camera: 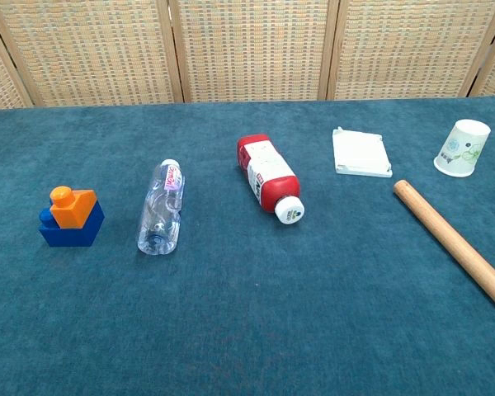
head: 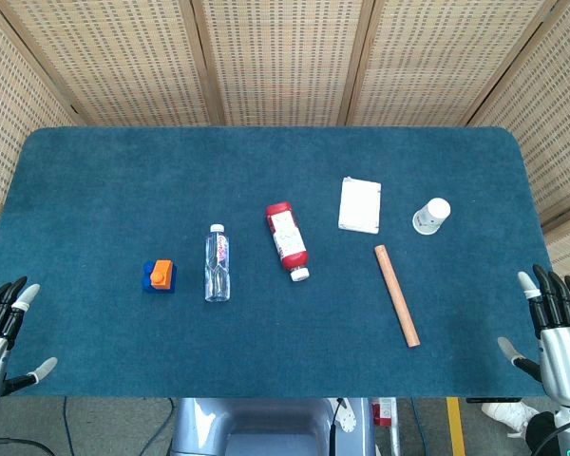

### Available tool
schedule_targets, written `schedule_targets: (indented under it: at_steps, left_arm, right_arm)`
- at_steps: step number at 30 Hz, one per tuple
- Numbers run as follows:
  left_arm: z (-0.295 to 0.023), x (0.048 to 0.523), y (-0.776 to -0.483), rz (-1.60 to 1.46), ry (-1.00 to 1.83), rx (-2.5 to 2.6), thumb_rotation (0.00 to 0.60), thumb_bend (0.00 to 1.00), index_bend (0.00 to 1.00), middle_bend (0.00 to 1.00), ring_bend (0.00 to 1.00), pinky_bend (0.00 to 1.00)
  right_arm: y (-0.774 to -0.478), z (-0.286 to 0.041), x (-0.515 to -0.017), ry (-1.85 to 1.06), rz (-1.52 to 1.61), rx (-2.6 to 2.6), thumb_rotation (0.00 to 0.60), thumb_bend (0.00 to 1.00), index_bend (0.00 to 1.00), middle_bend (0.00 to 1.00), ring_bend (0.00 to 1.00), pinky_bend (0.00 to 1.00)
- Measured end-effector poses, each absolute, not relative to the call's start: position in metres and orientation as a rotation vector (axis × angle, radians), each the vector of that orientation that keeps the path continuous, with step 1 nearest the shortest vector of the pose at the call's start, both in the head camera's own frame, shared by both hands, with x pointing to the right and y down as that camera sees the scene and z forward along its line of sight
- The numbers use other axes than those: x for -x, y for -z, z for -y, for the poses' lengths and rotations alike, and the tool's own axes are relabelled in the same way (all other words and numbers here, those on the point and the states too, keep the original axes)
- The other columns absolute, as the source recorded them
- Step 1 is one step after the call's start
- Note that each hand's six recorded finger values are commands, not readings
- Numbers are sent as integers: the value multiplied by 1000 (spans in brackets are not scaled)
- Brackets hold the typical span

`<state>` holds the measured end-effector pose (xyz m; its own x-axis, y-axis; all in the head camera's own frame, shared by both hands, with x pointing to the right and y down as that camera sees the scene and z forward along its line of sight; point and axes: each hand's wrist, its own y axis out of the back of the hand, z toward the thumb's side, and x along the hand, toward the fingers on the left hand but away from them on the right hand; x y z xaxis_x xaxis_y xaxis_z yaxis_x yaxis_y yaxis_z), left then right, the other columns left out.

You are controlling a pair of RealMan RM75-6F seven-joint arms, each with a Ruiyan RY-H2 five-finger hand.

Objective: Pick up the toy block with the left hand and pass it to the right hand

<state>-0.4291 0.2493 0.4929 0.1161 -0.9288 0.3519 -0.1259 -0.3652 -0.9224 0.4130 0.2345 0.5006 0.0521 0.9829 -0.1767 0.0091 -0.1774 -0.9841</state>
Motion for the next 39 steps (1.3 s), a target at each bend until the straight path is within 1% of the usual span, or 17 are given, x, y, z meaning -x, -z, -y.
schedule_targets:
  at_steps: [9,14,18,23,28,31,34,39]
  left_arm:
    - [-248,428,-497,-1037,1334,1640,600,57,0,0,0,0]
    - [-235,424,-511,-1022,1339,1669,600,59,0,0,0,0]
    - [-213,412,-535,-967,1347,1739,600,60,0,0,0,0]
    - [-175,381,-578,-867,1345,1840,600,63,0,0,0,0]
    - [-149,355,-622,-789,1370,1884,600,79,1,27,0,0]
    - [-137,340,-645,-748,1397,1906,600,79,36,46,0,0]
    - [-130,329,-660,-702,1423,1904,600,84,87,67,0,0]
    - [-124,321,-672,-678,1461,1893,600,98,145,120,0,0]
  right_arm:
    - [-501,-236,-412,-1303,1086,1386,600,0,0,0,0,0]
    - [-498,-236,-417,-1308,1106,1391,600,0,0,0,0,0]
    - [-499,-234,-418,-1311,1114,1398,600,0,0,0,0,0]
    - [-504,-231,-420,-1332,1108,1405,600,0,0,0,0,0]
    - [-510,-229,-423,-1358,1101,1413,600,0,0,0,0,0]
    - [-513,-228,-423,-1366,1096,1418,600,0,0,0,0,0]
    - [-515,-227,-423,-1374,1095,1420,600,0,0,0,0,0]
    - [-517,-226,-425,-1381,1101,1425,600,0,0,0,0,0]
